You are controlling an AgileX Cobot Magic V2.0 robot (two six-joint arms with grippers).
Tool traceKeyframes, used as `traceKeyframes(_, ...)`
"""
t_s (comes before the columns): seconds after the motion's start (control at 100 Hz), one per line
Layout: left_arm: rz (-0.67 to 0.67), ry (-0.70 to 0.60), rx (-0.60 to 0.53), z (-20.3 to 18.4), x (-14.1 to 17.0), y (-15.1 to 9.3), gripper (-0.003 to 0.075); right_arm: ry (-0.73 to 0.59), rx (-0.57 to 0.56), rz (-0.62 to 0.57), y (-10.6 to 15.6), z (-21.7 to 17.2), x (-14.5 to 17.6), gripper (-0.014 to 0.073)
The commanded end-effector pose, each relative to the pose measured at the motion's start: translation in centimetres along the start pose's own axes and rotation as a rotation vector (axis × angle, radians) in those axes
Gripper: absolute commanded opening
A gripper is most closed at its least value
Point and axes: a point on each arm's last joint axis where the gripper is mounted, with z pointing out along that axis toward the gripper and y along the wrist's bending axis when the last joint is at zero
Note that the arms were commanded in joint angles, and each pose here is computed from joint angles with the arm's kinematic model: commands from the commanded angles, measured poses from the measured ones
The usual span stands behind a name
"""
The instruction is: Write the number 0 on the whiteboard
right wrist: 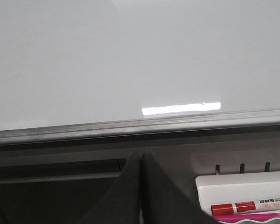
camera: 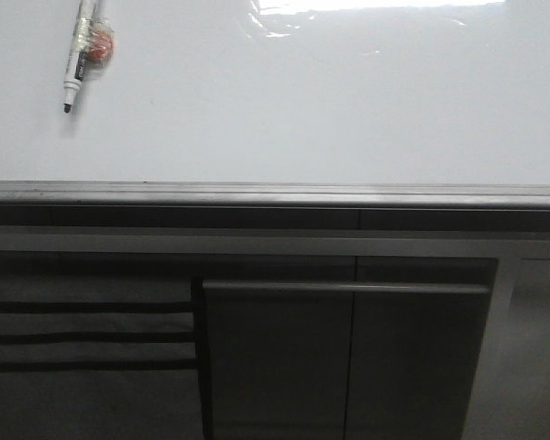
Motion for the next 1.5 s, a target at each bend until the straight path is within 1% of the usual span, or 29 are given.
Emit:
traceKeyframes(0.0, -0.009, -0.077, 0.006, -0.1, 0.0, -0.1, -0.0020, -0.093, -0.003, -0.016, 0.0, -0.1, -0.4, -0.0073)
traceKeyframes(0.62, -0.009, -0.077, 0.006, -0.1, 0.0, -0.1, -0.0020, -0.093, -0.003, -0.016, 0.0, -0.1, -0.4, -0.0073)
traceKeyframes(0.67, 0.014, -0.089, 0.003, -0.1, -0.1, -0.1, -0.0020, -0.093, -0.003, -0.016, 0.0, -0.1, -0.4, -0.0073)
traceKeyframes(0.78, 0.016, -0.103, 0.003, -0.1, -0.2, -0.1, -0.0020, -0.162, -0.010, -0.016, 0.1, -0.2, -1.1, -0.0073)
traceKeyframes(0.89, 0.016, -0.115, 0.003, -0.1, -0.3, -0.1, -0.0020, -0.167, -0.010, -0.016, 0.1, -0.2, -1.1, -0.0073)
traceKeyframes(0.92, 0.005, -0.131, 0.003, -0.1, -0.5, -0.1, -0.0020, -0.167, -0.010, -0.016, 0.1, -0.2, -1.1, -0.0073)
traceKeyframes(1.03, -0.130, -0.212, 0.006, -0.3, -1.2, 0.0, -0.0020, -0.195, -0.013, -0.016, 0.1, -0.3, -1.5, -0.0073)
traceKeyframes(1.1, -0.146, -0.258, 0.002, -0.5, -2.0, 0.1, -0.0020, -0.204, -0.014, -0.016, 0.2, -0.5, -2.4, -0.0073)
traceKeyframes(1.18, -0.154, -0.291, 0.001, -0.9, -3.8, 0.4, -0.0020, -0.242, -0.016, -0.016, 0.4, -1.2, -4.6, -0.0073)
traceKeyframes(1.26, -0.156, -0.299, 0.001, -1.5, -5.6, 0.7, -0.0020, -0.245, -0.016, -0.016, 0.6, -1.8, -6.6, -0.0073)
traceKeyframes(1.3, -0.156, -0.289, 0.003, -1.8, -6.9, 0.9, -0.0020, -0.248, -0.015, -0.016, 0.7, -2.2, -8.1, -0.0073)
traceKeyframes(1.31, -0.155, -0.276, 0.004, -1.8, -7.0, 0.9, -0.0020, -0.237, -0.014, -0.016, 0.7, -2.1, -8.1, -0.0073)
traceKeyframes(1.32, -0.156, -0.280, 0.006, -1.9, -7.5, 1.0, -0.0020, -0.241, -0.014, -0.016, 0.8, -2.3, -8.8, -0.0073)
traceKeyframes(1.37, -0.155, -0.249, 0.010, -2.2, -8.9, 1.2, -0.0020, -0.205, -0.010, -0.018, 0.9, -2.3, -9.8, -0.0073)
traceKeyframes(1.41, -0.155, -0.214, 0.014, -2.3, -10.1, 1.4, -0.0020, -0.187, -0.003, -0.039, 1.0, -2.4, -11.0, -0.0073)
traceKeyframes(1.49, -0.150, -0.134, 0.021, -2.1, -12.3, 1.7, -0.0020, -0.101, 0.010, -0.097, 1.1, -1.8, -12.9, -0.0073)
